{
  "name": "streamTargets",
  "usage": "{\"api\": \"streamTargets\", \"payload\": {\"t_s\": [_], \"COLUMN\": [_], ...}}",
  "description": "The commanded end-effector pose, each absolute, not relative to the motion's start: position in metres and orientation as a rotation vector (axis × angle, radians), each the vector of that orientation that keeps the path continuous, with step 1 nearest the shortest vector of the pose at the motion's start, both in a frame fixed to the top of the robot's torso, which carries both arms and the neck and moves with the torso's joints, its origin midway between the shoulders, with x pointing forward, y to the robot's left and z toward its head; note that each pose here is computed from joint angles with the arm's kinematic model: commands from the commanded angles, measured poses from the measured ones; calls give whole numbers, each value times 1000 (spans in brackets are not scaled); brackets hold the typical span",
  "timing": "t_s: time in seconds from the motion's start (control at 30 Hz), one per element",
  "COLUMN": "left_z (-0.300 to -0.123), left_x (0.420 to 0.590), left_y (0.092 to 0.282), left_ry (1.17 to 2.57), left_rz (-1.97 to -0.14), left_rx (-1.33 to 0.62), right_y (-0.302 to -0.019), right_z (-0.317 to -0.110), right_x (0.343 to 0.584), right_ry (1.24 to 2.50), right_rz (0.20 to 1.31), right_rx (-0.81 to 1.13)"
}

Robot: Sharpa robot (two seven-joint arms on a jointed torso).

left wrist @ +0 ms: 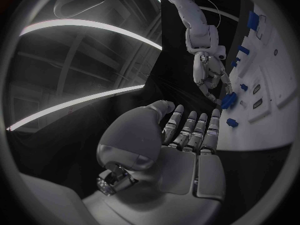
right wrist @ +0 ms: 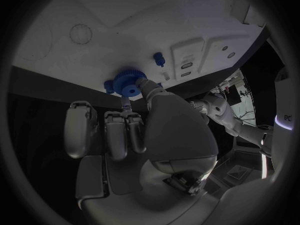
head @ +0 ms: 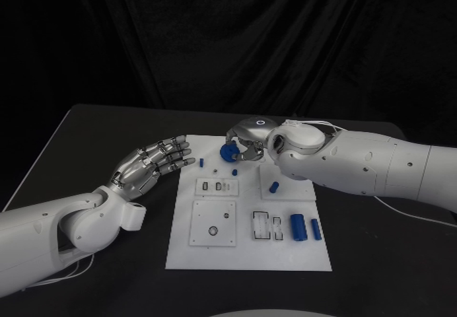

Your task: Assemble the parts on the task board

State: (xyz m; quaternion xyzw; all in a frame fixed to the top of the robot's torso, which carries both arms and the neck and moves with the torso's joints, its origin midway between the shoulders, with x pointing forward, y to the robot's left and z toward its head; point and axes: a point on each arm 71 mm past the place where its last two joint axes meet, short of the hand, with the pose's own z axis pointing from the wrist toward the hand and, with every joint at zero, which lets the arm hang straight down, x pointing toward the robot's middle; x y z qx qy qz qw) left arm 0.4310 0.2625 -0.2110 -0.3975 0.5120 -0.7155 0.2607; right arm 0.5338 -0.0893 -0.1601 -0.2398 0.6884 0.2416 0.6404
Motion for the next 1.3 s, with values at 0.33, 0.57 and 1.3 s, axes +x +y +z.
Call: {"api": "streamTargets", "payload": {"t_s": [0.33, 0.57, 1.3], "left_z": [-206, -206, -205], "left_x": [431, 431, 428], "left_y": [262, 262, 271], "left_ry": [1295, 1296, 1289], "left_rz": [-2003, -2002, -1980], "left_rx": [-1033, -1033, -1041], "right_y": [-86, -87, -121], "right_z": [-163, -163, -148], "right_x": [534, 534, 527], "right_ry": [1582, 1581, 1425], "right_rz": [546, 541, 594], "right_rx": [-556, -550, -481]}}
